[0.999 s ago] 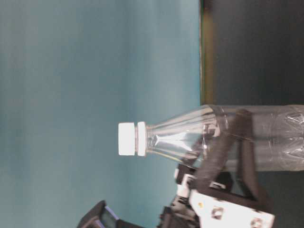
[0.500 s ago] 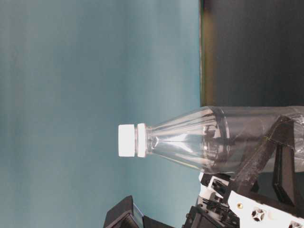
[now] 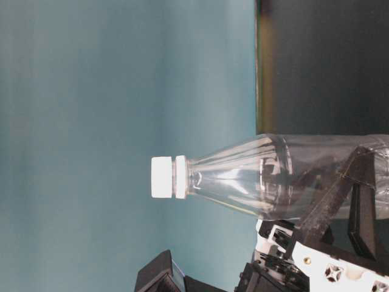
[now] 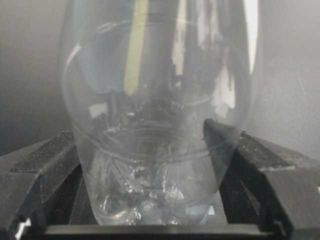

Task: Open the bottle cap by holding the bottle with the left arm and twisting the cap with the right arm.
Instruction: 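Reach the right gripper over to the white cap and grip it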

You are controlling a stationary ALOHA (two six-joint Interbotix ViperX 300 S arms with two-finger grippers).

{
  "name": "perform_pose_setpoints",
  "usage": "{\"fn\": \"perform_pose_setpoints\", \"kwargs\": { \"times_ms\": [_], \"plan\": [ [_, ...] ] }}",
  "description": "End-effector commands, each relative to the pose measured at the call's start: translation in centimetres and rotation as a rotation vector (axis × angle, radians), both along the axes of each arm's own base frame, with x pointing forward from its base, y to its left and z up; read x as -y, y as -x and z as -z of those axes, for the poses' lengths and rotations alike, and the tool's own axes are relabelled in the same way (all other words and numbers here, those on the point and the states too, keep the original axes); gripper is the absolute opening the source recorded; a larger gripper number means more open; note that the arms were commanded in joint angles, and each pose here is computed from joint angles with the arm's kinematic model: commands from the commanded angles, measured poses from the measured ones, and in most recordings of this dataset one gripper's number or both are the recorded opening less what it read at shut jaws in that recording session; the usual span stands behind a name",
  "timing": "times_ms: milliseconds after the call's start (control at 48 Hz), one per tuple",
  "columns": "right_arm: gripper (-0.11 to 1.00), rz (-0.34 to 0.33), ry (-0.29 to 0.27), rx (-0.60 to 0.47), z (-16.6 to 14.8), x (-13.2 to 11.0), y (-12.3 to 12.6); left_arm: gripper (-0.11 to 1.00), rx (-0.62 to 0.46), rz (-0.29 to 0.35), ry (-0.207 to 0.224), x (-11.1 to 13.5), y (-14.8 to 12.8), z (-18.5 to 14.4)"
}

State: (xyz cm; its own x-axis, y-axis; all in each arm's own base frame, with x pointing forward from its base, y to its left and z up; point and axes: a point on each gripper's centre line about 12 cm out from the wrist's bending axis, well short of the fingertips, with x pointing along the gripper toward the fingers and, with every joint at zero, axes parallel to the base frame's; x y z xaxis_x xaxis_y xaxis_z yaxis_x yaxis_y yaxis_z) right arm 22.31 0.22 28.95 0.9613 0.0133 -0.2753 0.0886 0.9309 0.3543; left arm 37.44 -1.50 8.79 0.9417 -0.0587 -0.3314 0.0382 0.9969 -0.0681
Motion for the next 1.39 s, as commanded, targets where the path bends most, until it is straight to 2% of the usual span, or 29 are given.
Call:
{"fn": "perform_pose_setpoints", "kwargs": {
  "times_ms": [0,250,354,500,604,687,770,833,978,1103,1228,1374],
  "plan": [
    [0.00,-0.005,-0.016,-0.040,-1.2,-0.2,-1.0,0.81,0.002,0.006,-0.003,0.1,-0.1,0.0],
    [0.00,-0.045,-0.011,-0.259,-2.5,-1.1,-3.9,0.81,0.006,0.010,-0.002,0.3,-0.1,-0.1],
    [0.00,-0.056,-0.010,-0.311,-3.3,-1.4,-5.3,0.81,0.009,0.010,-0.002,0.3,-0.2,-0.1],
    [0.03,-0.066,-0.027,-0.440,-3.9,-1.7,-7.0,0.81,0.011,0.008,0.002,0.3,-0.2,-0.2],
    [0.24,-0.081,-0.049,-0.551,-3.7,-2.1,-8.1,0.81,0.010,0.007,0.005,0.3,-0.2,-0.2],
    [0.49,-0.094,-0.063,-0.619,-3.7,-2.5,-9.2,0.81,0.010,0.005,0.005,0.2,-0.2,-0.2],
    [0.72,-0.098,-0.074,-0.650,-4.1,-2.8,-10.9,0.81,0.013,0.005,0.005,0.2,-0.3,-0.3],
    [0.81,-0.091,-0.093,-0.663,-4.6,-2.9,-12.4,0.81,0.013,0.007,0.007,0.3,-0.2,-0.3],
    [0.75,-0.045,-0.167,-0.715,-5.2,-3.1,-15.3,0.81,0.012,0.006,0.008,0.3,-0.2,-0.3],
    [0.75,0.041,-0.267,-0.843,-5.0,-3.3,-17.8,0.81,0.013,0.006,0.008,0.3,-0.2,-0.4],
    [0.75,0.104,-0.325,-0.933,-4.9,-3.5,-19.7,0.81,0.010,0.004,0.008,0.2,-0.2,-0.4],
    [0.74,0.155,-0.381,-0.945,-5.2,-3.7,-21.8,0.81,0.007,0.006,0.008,0.3,0.0,-0.3]
  ]
}}
